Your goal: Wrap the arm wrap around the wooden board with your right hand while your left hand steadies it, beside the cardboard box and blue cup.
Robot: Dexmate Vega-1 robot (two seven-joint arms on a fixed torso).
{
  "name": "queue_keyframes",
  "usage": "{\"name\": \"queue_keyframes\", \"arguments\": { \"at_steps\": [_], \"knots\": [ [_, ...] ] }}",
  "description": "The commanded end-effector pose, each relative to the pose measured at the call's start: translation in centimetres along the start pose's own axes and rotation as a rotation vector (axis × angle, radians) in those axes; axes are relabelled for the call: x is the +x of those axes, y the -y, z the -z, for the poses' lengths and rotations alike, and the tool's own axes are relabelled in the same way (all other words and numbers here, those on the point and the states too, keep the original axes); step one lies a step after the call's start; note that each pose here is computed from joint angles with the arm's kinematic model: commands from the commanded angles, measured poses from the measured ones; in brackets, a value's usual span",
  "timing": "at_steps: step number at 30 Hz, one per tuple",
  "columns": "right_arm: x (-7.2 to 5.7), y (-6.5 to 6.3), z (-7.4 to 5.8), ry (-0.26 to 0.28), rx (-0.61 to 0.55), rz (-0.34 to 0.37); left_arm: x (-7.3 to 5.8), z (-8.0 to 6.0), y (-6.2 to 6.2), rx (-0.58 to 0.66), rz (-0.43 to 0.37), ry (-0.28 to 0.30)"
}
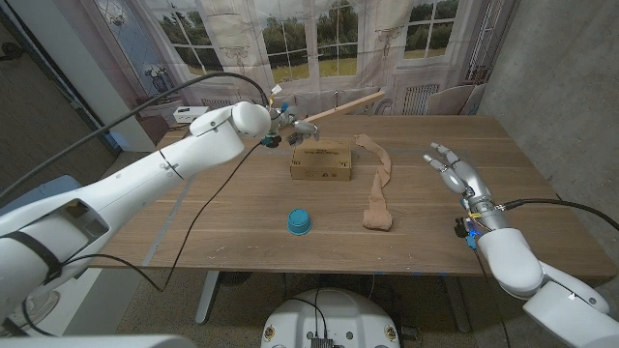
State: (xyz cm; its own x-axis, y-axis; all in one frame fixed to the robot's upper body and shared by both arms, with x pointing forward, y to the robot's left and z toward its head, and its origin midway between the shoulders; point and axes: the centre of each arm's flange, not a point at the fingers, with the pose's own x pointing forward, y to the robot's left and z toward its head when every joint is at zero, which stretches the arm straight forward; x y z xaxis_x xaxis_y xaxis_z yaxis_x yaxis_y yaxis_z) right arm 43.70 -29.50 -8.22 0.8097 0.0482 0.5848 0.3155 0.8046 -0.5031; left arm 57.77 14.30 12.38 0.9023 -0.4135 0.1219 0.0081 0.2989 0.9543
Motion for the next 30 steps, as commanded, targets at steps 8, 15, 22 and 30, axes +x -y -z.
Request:
{"name": "queue_keyframes", "arguments": {
  "at_steps": [8, 15, 22, 30],
  "knots": [
    [-0.5, -3.2, -2.5, -0.051, -0.201, -0.095, 0.6, 0.0, -0.9, -0.024, 0.083, 0.045],
    [-0.5, -4.1, -3.2, -0.06, -0.247, -0.119, 0.5, 0.3, -1.0, -0.032, 0.102, 0.049],
    [-0.8, -5.1, -3.9, -0.074, -0.298, -0.145, 0.7, 0.4, -1.1, -0.041, 0.129, 0.057],
    [-1.1, -6.0, -5.0, -0.071, -0.36, -0.166, 0.8, 0.3, -1.3, -0.057, 0.171, 0.067]
  ]
}}
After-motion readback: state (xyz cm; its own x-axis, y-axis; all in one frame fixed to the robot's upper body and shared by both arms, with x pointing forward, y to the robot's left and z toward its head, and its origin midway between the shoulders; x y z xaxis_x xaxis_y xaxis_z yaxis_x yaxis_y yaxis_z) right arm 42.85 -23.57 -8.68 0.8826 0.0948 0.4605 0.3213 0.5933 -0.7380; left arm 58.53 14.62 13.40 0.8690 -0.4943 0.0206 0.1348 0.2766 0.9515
